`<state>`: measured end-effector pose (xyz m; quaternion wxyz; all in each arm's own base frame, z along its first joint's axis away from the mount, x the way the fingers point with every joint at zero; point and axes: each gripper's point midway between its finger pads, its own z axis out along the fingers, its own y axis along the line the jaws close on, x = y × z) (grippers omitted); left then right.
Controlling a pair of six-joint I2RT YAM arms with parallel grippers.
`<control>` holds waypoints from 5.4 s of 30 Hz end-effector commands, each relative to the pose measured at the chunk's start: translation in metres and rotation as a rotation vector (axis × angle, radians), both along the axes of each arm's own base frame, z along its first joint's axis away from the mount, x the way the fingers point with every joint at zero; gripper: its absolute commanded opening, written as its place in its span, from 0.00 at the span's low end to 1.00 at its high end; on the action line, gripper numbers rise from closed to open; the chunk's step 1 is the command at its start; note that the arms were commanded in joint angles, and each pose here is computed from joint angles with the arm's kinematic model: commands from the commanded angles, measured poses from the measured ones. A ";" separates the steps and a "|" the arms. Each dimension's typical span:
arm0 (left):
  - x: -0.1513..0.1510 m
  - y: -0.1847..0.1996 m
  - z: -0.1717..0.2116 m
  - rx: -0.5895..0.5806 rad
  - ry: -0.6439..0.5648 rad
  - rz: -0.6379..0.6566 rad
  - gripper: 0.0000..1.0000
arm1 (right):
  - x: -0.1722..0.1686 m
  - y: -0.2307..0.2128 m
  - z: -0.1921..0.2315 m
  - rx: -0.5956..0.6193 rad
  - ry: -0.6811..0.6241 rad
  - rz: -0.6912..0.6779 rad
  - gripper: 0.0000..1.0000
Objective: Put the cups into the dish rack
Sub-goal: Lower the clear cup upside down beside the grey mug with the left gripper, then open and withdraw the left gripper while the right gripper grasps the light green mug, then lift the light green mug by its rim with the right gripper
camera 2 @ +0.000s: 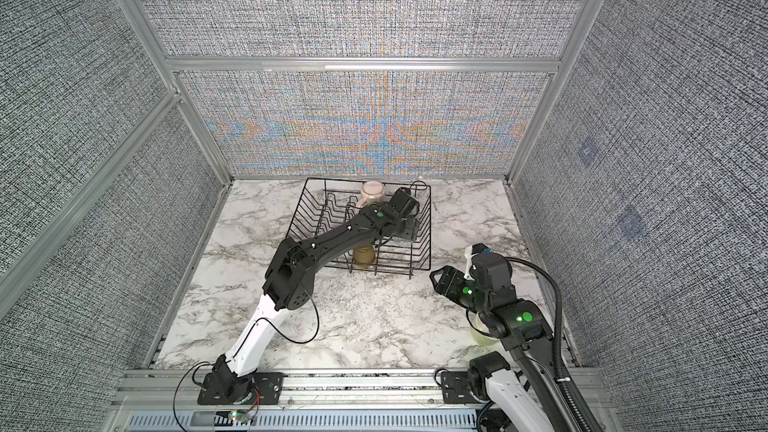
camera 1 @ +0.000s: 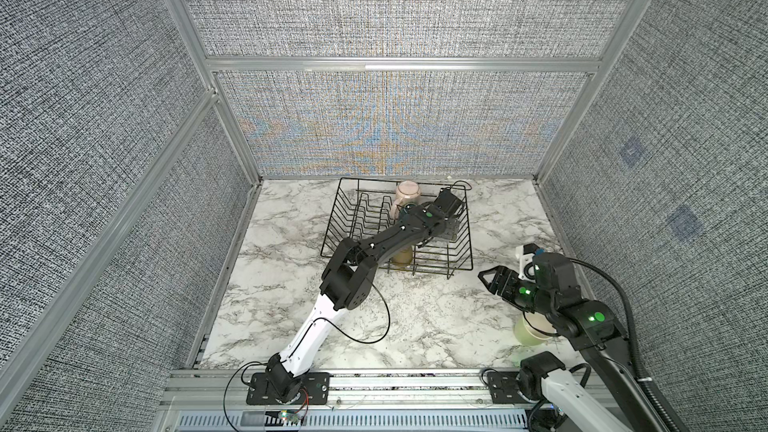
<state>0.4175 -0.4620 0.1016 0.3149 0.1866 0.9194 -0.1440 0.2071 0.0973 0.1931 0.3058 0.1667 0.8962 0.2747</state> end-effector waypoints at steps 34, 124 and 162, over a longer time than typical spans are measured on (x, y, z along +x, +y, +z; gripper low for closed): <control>-0.091 0.124 0.170 -0.167 -0.259 0.132 0.82 | -0.049 -0.092 -0.116 -0.443 0.469 -0.378 0.45; -0.206 0.310 0.073 -0.389 0.014 0.454 0.89 | -0.093 0.201 -0.025 -0.537 0.094 1.137 0.36; -0.210 0.340 0.058 -0.415 -0.018 0.525 0.91 | -0.063 0.209 -0.137 -0.715 0.564 1.173 0.40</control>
